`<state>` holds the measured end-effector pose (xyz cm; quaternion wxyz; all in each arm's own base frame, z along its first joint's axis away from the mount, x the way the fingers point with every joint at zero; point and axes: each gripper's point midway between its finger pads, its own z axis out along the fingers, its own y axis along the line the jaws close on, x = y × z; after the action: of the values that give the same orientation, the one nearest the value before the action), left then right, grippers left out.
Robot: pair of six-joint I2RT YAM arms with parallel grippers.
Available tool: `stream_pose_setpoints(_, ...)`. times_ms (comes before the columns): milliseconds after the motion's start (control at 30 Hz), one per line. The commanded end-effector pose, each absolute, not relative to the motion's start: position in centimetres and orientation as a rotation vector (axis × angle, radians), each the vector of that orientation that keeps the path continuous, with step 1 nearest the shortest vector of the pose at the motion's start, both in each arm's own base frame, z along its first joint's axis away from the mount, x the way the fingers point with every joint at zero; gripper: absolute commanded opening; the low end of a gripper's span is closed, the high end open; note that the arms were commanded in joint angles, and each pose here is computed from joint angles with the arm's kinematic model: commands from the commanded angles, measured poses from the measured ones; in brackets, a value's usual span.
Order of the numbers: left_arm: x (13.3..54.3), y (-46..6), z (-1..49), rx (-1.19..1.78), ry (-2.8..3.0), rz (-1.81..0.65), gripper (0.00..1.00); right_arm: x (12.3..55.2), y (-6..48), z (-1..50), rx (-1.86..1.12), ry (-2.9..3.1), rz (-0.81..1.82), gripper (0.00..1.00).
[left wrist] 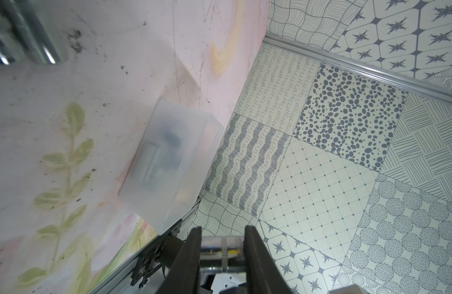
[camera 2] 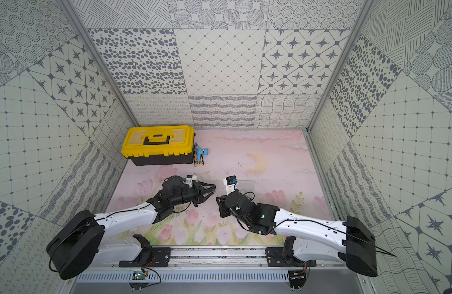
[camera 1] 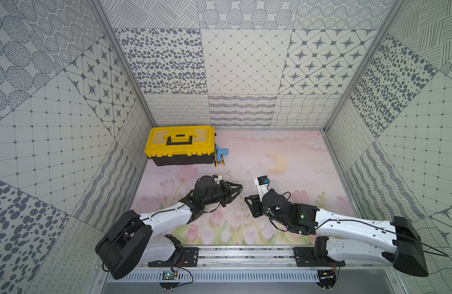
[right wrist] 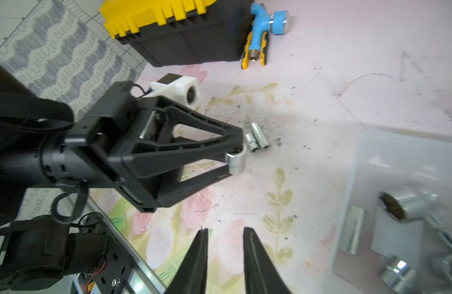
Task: Put the socket on the desktop into the storage box
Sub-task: Pick up the socket head at the center of the board, then place the socket head in the storage box.
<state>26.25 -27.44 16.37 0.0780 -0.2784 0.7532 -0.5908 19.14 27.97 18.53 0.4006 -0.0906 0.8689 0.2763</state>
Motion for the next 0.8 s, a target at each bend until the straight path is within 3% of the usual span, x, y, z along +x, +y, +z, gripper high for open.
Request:
stream_pose_setpoints(0, 26.1, -28.0, 19.8, -0.592, 2.321, -1.685, 0.0, 21.0, 21.5, 20.9, -0.033, 2.182, 0.494, 0.31)
stream_pose_setpoints(167, 25.9, -29.8, 22.7, -0.187, 2.428, -1.363, 0.0, 21.7, 15.3, 19.2, 0.122, 2.381, 0.366, 0.3)
stream_pose_setpoints(333, 25.5, -33.0, 23.5, 0.167, 2.442, -1.024, 0.0, 21.3, 13.2, 18.5, 0.152, 2.434, 0.282, 0.29)
stream_pose_setpoints(767, 23.3, -38.6, 14.9, 0.565, 2.63, -0.572, 0.0, 20.9, 11.8, 17.3, 0.219, 2.454, 0.263, 0.29)
